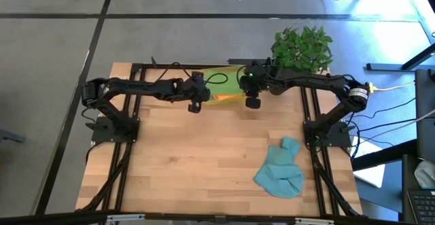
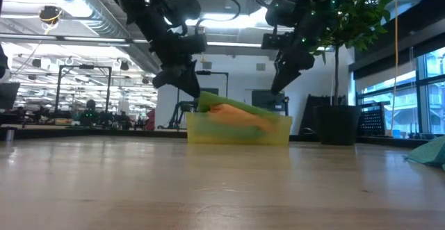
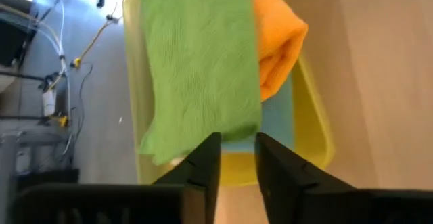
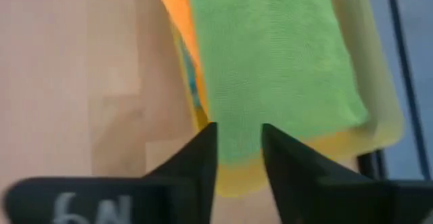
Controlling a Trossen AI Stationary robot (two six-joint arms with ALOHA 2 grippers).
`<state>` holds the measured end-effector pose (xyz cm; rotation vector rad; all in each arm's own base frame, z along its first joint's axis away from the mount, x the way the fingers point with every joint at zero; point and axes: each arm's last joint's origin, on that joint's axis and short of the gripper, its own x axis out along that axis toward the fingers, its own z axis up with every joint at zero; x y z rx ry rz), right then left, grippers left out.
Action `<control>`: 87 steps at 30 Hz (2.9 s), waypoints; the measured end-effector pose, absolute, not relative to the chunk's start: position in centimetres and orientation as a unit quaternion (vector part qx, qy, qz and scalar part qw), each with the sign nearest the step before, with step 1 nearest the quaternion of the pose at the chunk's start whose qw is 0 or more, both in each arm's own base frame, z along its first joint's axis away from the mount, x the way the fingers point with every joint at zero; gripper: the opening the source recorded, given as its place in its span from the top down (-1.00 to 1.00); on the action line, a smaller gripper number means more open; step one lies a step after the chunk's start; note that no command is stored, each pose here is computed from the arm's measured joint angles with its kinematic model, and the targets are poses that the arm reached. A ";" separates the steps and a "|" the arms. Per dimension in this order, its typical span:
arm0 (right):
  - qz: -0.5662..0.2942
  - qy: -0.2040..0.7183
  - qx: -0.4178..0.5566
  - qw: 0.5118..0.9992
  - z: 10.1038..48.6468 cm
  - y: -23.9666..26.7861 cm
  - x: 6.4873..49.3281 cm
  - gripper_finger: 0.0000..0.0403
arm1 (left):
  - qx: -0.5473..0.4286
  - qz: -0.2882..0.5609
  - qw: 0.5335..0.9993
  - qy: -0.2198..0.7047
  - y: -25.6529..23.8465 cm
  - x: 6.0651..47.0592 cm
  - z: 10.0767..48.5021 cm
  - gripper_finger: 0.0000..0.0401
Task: Fold microfiber towels
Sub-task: Stack the folded green microfiber towel on top of the orange microfiber towel in the bin, then fold the blue microfiber towel
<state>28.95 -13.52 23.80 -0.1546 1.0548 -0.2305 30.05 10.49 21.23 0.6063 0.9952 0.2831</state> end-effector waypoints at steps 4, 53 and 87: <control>-0.126 0.518 -0.087 0.842 24.8 -13.2 28.6 0.16 | 0.290 0.157 0.794 0.510 10.2 29.9 22.2 0.39; 0.069 0.653 0.267 0.705 16.1 9.5 22.2 0.17 | 0.095 0.007 0.994 0.061 -10.4 25.2 24.7 0.31; 0.188 0.525 0.087 0.826 30.2 13.0 27.3 0.98 | 0.152 -0.033 0.988 0.010 -11.7 28.8 20.9 0.28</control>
